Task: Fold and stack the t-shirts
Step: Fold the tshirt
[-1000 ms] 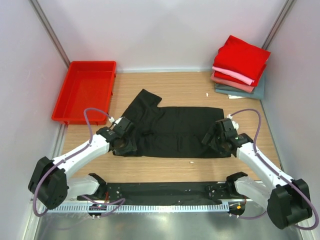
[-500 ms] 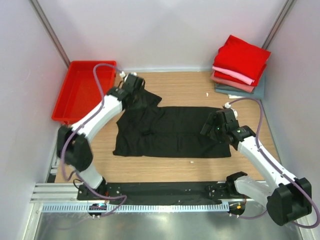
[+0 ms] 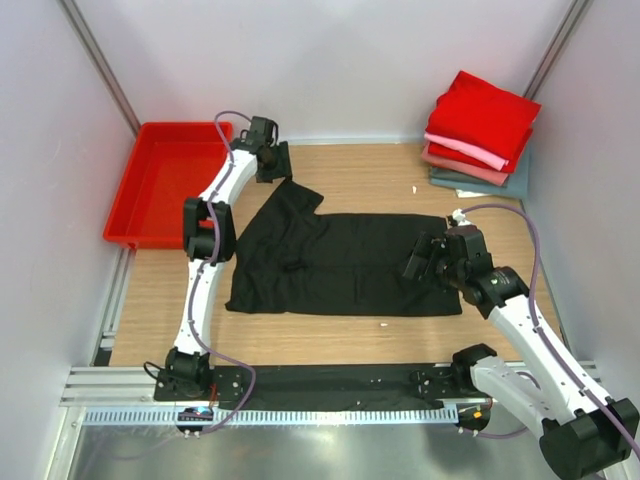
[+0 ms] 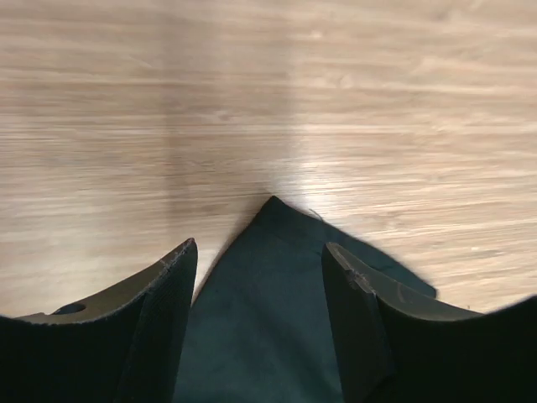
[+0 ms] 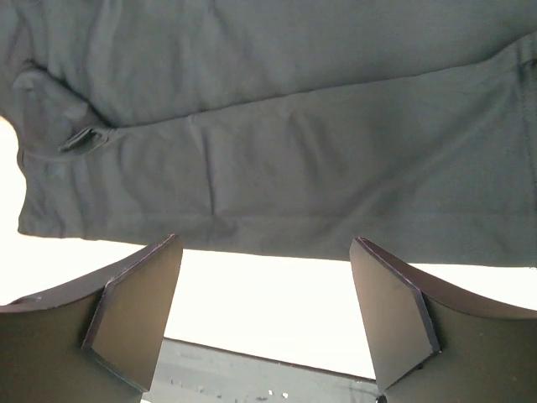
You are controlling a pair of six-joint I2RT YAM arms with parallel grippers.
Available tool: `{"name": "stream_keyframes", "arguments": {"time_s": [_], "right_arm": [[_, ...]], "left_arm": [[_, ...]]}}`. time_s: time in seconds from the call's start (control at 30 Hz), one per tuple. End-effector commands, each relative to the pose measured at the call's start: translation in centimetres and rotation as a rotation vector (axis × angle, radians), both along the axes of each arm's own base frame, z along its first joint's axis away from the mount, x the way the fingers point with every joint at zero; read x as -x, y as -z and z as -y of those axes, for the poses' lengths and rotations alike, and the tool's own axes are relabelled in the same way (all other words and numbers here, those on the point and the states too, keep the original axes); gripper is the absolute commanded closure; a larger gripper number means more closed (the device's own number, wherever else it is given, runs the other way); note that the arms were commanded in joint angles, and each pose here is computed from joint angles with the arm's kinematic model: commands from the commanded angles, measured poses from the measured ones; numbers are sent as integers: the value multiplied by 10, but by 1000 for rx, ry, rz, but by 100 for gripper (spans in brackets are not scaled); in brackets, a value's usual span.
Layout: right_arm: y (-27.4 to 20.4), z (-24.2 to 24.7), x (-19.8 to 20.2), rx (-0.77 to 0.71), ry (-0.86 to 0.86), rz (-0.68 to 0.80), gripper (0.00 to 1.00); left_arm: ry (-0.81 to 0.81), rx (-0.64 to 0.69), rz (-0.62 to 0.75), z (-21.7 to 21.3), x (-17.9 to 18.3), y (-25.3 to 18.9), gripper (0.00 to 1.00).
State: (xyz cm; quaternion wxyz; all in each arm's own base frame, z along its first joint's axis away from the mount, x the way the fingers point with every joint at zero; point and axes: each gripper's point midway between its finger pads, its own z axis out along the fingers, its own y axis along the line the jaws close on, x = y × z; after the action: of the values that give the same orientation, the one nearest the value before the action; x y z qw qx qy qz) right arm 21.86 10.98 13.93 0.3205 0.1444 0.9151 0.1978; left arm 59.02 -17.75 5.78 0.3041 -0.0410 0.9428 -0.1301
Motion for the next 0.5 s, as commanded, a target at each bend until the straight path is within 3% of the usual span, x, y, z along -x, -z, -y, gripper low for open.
{"name": "stream_keyframes", "arguments": {"time_s": [0.0, 0.47], "right_arm": [[-10, -9, 6, -28, -69, 21, 12], [-4, -15, 7, -40, -112, 7, 11]], "left_arm": [[99, 7, -2, 12, 6, -12, 36], [144, -106, -12, 22, 9, 26, 37]]}}
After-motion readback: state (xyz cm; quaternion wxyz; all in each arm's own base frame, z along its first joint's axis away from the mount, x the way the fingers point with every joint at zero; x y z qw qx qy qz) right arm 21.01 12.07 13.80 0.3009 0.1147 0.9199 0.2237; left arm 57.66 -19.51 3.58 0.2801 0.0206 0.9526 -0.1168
